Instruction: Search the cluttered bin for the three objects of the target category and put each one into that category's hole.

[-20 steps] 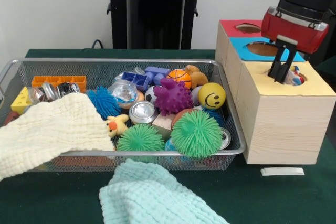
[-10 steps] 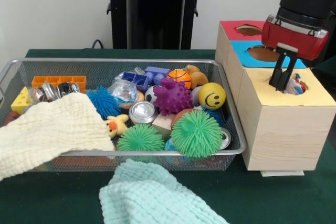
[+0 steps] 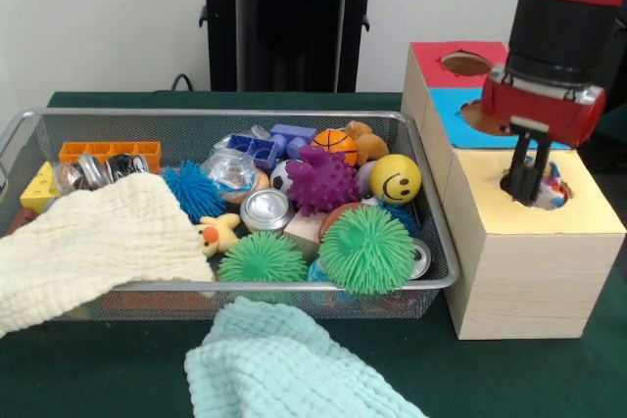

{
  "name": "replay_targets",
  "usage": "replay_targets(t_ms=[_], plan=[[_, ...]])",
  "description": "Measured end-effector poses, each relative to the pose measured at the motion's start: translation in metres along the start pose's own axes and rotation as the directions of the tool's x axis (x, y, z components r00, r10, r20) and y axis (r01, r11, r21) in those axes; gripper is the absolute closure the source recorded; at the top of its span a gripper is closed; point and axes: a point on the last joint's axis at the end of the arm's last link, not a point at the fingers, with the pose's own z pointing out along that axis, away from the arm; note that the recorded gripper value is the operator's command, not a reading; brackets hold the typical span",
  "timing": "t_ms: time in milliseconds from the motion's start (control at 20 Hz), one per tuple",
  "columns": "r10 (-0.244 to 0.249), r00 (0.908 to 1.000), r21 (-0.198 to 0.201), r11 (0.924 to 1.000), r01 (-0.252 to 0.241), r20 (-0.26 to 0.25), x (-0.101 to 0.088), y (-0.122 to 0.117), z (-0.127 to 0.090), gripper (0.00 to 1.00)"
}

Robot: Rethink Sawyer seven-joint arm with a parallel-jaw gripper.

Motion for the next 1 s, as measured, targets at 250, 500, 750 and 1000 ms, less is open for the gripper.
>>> replay_targets(t_ms=[250,500,750,1000], plan=[[0.000,0.9997,-0.030,0.9995,0.000,0.024,0.003,-0.005,0.030,1.00],[-0.030,0.9992,-0.031,0.9991,0.031,0.028,0.012,-0.003,0.038,1.00],[-0.047,0.9985,-0.032,0.9984,0.048,0.030,0.017,0.000,0.036,1.00],[-0.066,0.9975,-0.042,0.9968,0.067,0.023,0.026,0.012,0.024,1.00]])
